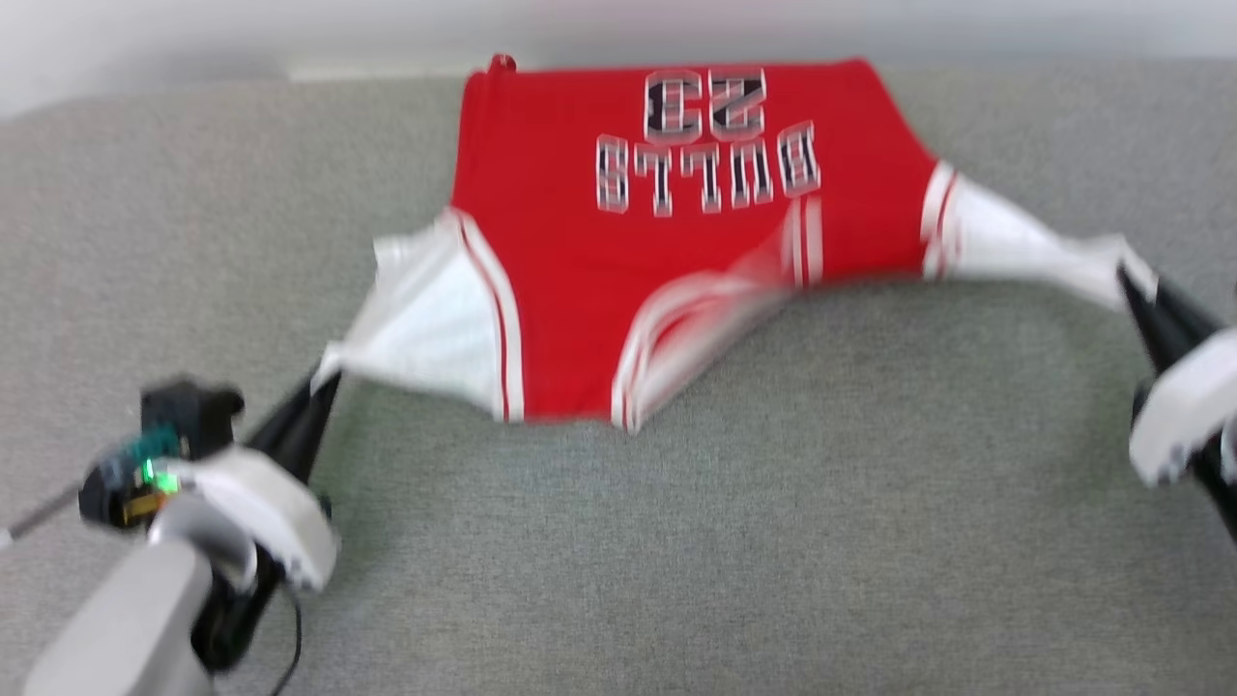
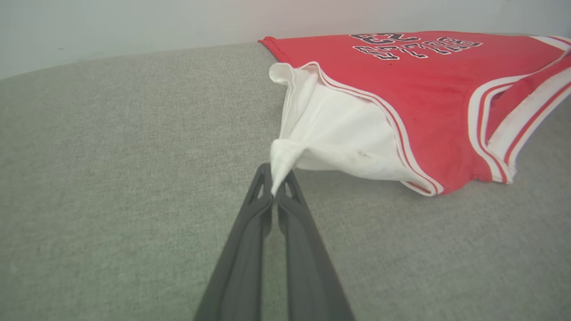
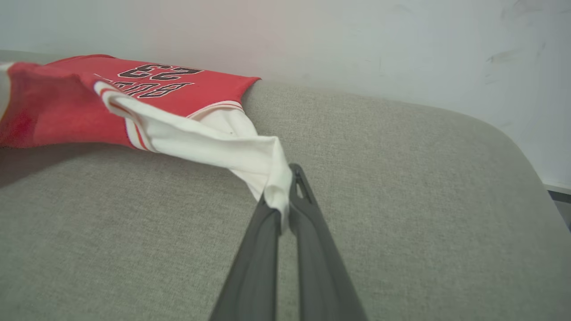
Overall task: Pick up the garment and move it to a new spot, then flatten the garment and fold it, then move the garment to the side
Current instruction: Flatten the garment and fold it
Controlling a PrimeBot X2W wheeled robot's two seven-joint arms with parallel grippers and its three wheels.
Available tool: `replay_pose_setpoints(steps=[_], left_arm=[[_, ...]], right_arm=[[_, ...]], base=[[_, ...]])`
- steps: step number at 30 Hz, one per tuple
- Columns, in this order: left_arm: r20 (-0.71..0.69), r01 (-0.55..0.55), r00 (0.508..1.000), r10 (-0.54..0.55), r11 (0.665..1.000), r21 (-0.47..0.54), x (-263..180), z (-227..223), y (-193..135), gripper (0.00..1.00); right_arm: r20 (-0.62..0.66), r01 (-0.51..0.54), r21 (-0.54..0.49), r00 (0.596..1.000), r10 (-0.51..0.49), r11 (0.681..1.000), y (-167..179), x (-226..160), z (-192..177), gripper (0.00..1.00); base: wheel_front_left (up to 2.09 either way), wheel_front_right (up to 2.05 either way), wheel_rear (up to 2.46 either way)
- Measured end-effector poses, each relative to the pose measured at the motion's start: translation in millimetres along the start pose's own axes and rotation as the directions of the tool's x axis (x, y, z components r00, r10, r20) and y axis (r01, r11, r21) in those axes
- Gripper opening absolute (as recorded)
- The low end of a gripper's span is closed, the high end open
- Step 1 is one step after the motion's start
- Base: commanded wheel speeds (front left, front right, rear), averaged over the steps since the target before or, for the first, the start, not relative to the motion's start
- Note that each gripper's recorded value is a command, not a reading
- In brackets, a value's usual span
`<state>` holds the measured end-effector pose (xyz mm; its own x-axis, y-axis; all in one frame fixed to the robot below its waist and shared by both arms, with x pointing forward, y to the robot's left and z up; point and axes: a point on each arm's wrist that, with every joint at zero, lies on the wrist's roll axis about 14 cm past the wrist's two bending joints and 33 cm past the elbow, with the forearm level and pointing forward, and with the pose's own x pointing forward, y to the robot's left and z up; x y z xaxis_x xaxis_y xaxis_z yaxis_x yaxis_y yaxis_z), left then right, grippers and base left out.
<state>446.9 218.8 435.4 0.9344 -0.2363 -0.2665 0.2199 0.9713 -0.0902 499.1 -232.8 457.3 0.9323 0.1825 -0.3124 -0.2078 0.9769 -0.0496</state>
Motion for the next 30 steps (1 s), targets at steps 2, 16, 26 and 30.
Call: replay_pose_setpoints(steps=[2,16,26,30], left_arm=[[-0.034,-0.001,0.999,0.001,1.000,0.005,-18,-11,-3,0.00],[-0.139,-0.081,0.987,0.075,0.996,-0.042,-100,-50,-2,0.00],[-0.223,-0.097,0.972,0.076,0.992,-0.084,-144,-75,-14,0.00],[-0.240,-0.070,0.970,0.045,0.993,-0.098,-145,-77,-26,0.00]], right_arm=[[-0.035,-0.012,-0.034,0.999,0.010,0.999,0,-19,-13,0.00],[-0.177,0.024,0.009,0.984,-0.022,1.000,-12,-104,-67,0.00],[-0.352,0.043,0.122,0.936,0.002,0.992,-9,-162,-105,0.00],[-0.414,0.034,0.143,0.910,0.029,0.989,-2,-171,-118,0.00]], base=[[0.00,0.00,0.00],[0.00,0.00,0.00],[0.00,0.00,0.00],[0.00,0.00,0.00]])
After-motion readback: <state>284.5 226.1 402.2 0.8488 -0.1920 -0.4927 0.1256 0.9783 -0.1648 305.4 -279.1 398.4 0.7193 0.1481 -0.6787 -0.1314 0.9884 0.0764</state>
